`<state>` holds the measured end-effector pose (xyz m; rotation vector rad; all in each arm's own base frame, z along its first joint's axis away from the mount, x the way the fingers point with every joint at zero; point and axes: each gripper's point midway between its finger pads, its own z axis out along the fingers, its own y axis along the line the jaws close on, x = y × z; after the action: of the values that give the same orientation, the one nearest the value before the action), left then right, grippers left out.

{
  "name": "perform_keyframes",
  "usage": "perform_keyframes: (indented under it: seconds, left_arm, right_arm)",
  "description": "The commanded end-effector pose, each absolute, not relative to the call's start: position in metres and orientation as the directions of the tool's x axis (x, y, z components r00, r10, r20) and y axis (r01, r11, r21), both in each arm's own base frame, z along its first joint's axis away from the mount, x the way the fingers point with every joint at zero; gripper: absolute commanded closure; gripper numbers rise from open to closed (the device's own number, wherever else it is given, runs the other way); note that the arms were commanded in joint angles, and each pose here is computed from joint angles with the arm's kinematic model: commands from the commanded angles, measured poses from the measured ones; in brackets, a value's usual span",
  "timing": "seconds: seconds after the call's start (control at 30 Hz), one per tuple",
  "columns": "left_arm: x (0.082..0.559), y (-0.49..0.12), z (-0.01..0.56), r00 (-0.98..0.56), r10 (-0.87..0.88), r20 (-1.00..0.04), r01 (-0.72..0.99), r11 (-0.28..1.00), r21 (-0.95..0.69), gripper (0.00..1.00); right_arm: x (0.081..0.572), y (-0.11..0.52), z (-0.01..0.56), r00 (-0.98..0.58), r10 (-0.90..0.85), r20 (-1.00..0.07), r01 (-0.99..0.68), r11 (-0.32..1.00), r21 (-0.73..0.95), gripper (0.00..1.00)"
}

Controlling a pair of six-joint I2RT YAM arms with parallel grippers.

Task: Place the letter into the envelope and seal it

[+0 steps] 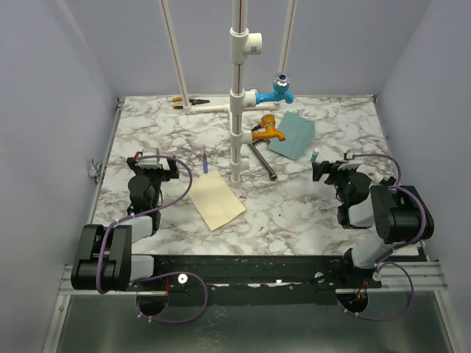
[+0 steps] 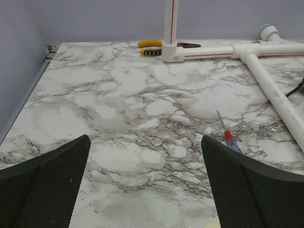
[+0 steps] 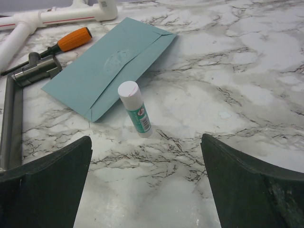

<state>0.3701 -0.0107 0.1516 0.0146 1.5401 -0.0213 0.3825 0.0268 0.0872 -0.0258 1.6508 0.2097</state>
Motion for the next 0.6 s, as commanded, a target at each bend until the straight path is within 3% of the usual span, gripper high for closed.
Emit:
perform_keyframes:
  seconds: [0.0,0.23,0.33,0.43,0.57]
  left_arm:
    - [0.370,-0.010,0.154,0.045,-0.020,-0.999,0.012,1.000,-0.020,0.01]
    - [0.370,-0.010,0.154,0.043,-0.020,-0.999,0.014,1.000,-0.019,0.01]
    - [0.368,-0.009,0.160,0.053,-0.024,-0.998,0.017,1.000,-0.023,0.01]
    - [0.365,0.001,0.188,0.031,-0.073,-0.997,0.022,0.997,-0.073,0.01]
    - [0.353,-0.007,0.239,0.135,0.197,-0.971,0.133,0.968,0.215,0.01]
  right_arm:
    - [0.386,0.025,0.088,-0.091,0.116,-0.989,-0.125,0.984,0.127,0.00]
    - [0.386,0.023,0.090,-0.086,0.122,-0.989,-0.110,0.985,0.131,0.00]
    - [0.387,0.004,0.100,-0.062,0.175,-0.983,0.008,0.985,0.175,0.00]
    - [0.397,0.005,0.113,-0.154,0.192,-0.969,0.026,0.981,0.191,0.00]
    - [0.411,0.011,0.123,-0.361,0.256,-0.896,0.068,0.966,0.249,0.00]
